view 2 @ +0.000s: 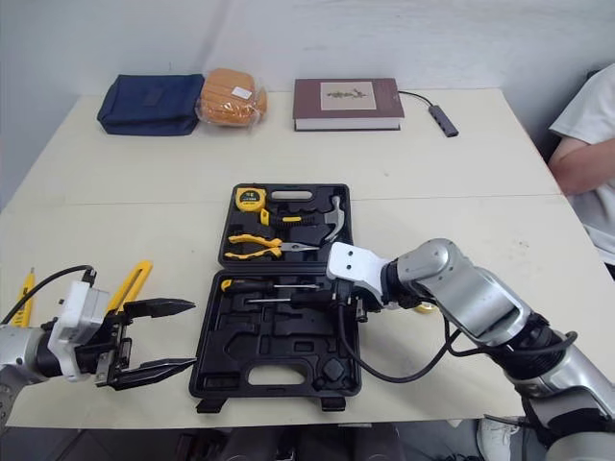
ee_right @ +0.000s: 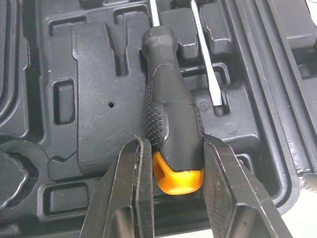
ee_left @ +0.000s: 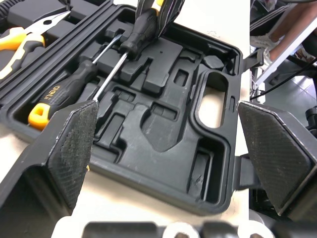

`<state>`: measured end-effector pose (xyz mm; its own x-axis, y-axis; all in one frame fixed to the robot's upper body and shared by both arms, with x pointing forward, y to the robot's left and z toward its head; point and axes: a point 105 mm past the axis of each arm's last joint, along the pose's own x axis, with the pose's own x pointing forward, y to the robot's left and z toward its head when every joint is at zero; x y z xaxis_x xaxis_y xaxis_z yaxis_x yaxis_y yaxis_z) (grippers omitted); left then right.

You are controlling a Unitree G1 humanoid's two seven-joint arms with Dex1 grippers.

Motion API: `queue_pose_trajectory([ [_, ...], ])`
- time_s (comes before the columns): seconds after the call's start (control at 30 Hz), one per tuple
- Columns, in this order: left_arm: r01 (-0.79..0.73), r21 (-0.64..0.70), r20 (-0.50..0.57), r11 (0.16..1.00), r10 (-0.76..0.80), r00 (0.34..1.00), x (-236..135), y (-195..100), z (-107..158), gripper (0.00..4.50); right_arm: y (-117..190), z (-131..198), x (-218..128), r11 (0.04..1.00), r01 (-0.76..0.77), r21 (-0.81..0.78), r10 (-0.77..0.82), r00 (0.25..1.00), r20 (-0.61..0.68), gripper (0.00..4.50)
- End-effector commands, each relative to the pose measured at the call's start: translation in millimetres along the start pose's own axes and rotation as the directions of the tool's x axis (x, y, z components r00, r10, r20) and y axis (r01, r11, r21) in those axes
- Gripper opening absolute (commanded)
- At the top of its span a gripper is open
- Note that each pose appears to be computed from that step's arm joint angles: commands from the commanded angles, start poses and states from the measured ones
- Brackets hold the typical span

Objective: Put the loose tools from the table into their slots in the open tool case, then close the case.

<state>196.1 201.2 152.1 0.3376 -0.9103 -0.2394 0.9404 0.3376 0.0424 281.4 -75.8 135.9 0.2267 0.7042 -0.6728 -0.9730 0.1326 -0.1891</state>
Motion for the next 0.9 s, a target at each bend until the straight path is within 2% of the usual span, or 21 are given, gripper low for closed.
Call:
queue_pose_trajectory([
  [0.03, 0.013, 0.026, 0.012, 1.0, -0.013, 1.0, 3.2, -4.3, 4.5, 4.5, 12.7, -3.8, -2.3, 0.996, -0.081, 0.02, 0.082, 0.996, -0.026, 0.93],
  [0.07, 0.012, 0.027, 0.013, 1.0, -0.013, 1.0, 3.6, -4.4, 4.6, 4.5, 11.9, -3.8, -2.8, 0.997, -0.073, 0.018, 0.074, 0.997, -0.024, 0.93],
  [0.1, 0.014, 0.028, 0.018, 1.0, -0.015, 1.0, 3.6, -4.7, 5.2, 4.5, 10.7, -3.1, -2.9, 0.998, -0.063, 0.013, 0.063, 0.998, -0.02, 1.97],
  [0.13, 0.008, 0.028, 0.037, 1.0, -0.009, 0.999, 4.0, -3.8, 7.7, 4.5, 5.9, -0.5, -3.1, 1.0, -0.029, 0.001, 0.029, 1.0, -0.005, 2.32],
  [0.27, 0.001, 0.03, 0.059, 1.0, -0.003, 0.998, 4.6, -2.4, 11.2, 4.5, 1.5, 3.4, -4.9, 1.0, -0.002, -0.014, 0.002, 1.0, 0.012, 4.28],
  [0.3, 0.003, 0.031, 0.054, 1.0, -0.005, 0.999, 4.5, -2.3, 11.0, 4.5, 0.5, 4.5, -8.5, 1.0, -0.002, -0.028, 0.002, 1.0, 0.01, 4.44],
  [0.5, 0.015, 0.031, 0.045, 0.999, -0.016, 0.999, 6.4, -1.2, 9.1, 4.5, -5.0, 12.8, -31.8, 0.997, -0.002, -0.076, 0.009, 0.997, 0.082, 4.44],
  [0.63, 0.016, 0.035, 0.05, 0.999, -0.018, 0.999, 8.7, -1.0, 8.7, 4.5, 0.9, 29.2, -38.9, 0.989, -0.034, -0.144, 0.075, 0.954, 0.289, 4.44],
  [0.73, 0.02, 0.043, 0.055, 0.999, -0.022, 0.998, 10.8, 0.6, 9.3, 4.5, 1.3, 36.1, -31.6, 0.991, -0.028, -0.133, 0.085, 0.893, 0.442, 3.72],
  [0.8, 0.021, 0.047, 0.057, 0.999, -0.023, 0.998, 12.0, 2.0, 9.8, 4.5, 0.5, 37.0, -23.5, 0.989, -0.008, -0.148, 0.08, 0.869, 0.488, 2.79],
  [0.83, 0.021, 0.05, 0.059, 0.999, -0.024, 0.998, 12.6, 2.6, 10.2, 4.5, -1.5, 39.5, -18.8, 0.986, 0.021, -0.167, 0.069, 0.855, 0.513, 2.17],
  [0.9, 0.022, 0.052, 0.061, 0.998, -0.025, 0.998, 13.6, 3.4, 10.4, 4.5, -3.5, 40.6, -8.1, 0.988, 0.03, -0.154, 0.059, 0.84, 0.54, 1.4],
])
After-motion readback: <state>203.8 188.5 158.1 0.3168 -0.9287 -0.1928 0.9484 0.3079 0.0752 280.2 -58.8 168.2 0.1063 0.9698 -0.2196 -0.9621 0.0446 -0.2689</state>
